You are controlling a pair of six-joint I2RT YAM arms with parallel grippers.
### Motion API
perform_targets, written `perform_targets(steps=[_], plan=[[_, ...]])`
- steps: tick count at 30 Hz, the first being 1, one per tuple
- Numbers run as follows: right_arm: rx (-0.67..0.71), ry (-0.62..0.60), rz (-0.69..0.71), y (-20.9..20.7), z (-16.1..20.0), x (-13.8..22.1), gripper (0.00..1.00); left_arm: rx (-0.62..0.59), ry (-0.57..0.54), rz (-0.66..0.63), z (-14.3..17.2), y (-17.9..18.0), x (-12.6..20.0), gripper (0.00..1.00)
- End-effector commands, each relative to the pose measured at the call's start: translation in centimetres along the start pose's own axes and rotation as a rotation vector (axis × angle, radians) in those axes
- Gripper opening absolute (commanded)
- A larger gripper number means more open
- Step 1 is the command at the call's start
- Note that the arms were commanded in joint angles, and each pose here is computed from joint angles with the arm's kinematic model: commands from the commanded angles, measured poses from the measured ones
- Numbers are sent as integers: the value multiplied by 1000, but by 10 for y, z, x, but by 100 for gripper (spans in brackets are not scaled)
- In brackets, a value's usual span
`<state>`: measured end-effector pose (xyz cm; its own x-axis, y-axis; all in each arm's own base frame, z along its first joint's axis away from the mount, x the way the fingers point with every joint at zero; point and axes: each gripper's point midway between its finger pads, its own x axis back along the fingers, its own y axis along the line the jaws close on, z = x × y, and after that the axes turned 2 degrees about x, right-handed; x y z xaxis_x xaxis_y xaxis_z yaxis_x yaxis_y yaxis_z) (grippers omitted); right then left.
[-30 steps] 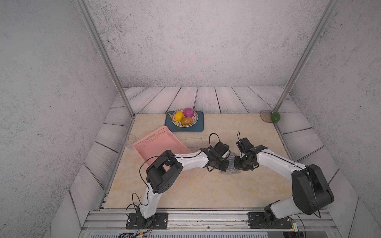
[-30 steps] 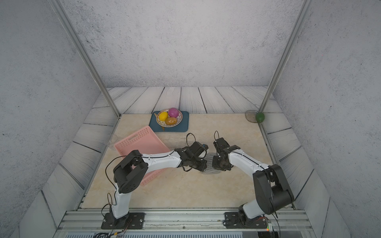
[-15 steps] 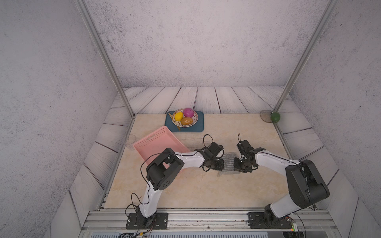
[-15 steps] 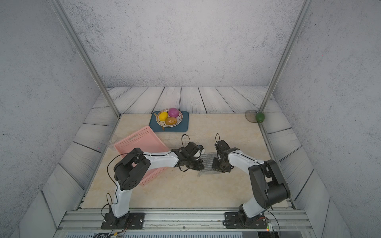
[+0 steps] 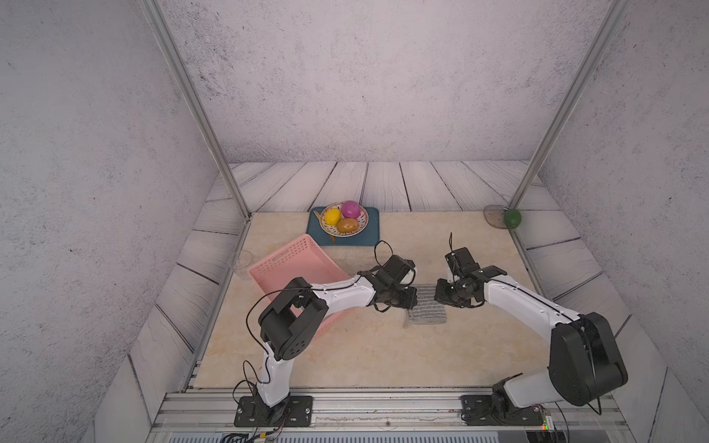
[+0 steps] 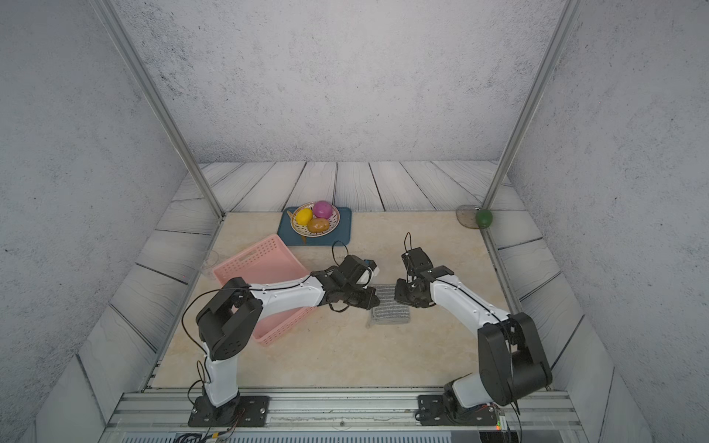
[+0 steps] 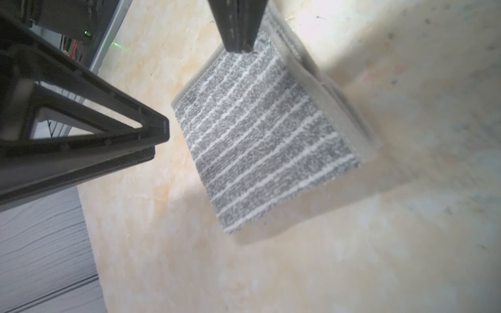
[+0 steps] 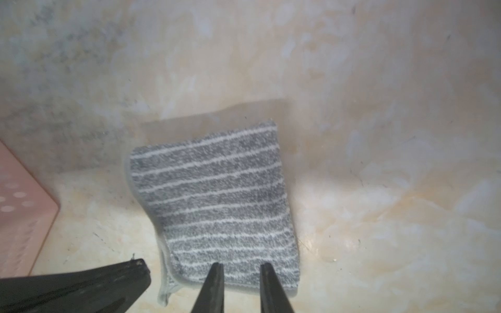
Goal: Fold the square dishcloth
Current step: Smooth out the cleaning item at the center of the board.
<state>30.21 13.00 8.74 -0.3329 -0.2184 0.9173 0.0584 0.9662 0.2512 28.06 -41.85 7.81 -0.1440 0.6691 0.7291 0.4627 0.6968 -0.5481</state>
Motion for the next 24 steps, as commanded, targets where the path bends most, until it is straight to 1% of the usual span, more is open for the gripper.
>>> perform_targets(steps=[1,6,10,14,24], plan=[[10,-13,33,-3,-13,2,22,29,-15,-4,-13,1,11,0],[0,-30,37,-2,-31,-4,23,37,-32,-19,-25,7,11,0],[-16,-27,34,-3,-41,-14,23,23,-16,-47,-31,13,2,0],[-29,-7,34,-5,-44,-27,23,35,-2,-66,-31,25,-9,0],[-70,44,26,-15,-39,-59,23,101,31,-107,-22,63,-29,0]])
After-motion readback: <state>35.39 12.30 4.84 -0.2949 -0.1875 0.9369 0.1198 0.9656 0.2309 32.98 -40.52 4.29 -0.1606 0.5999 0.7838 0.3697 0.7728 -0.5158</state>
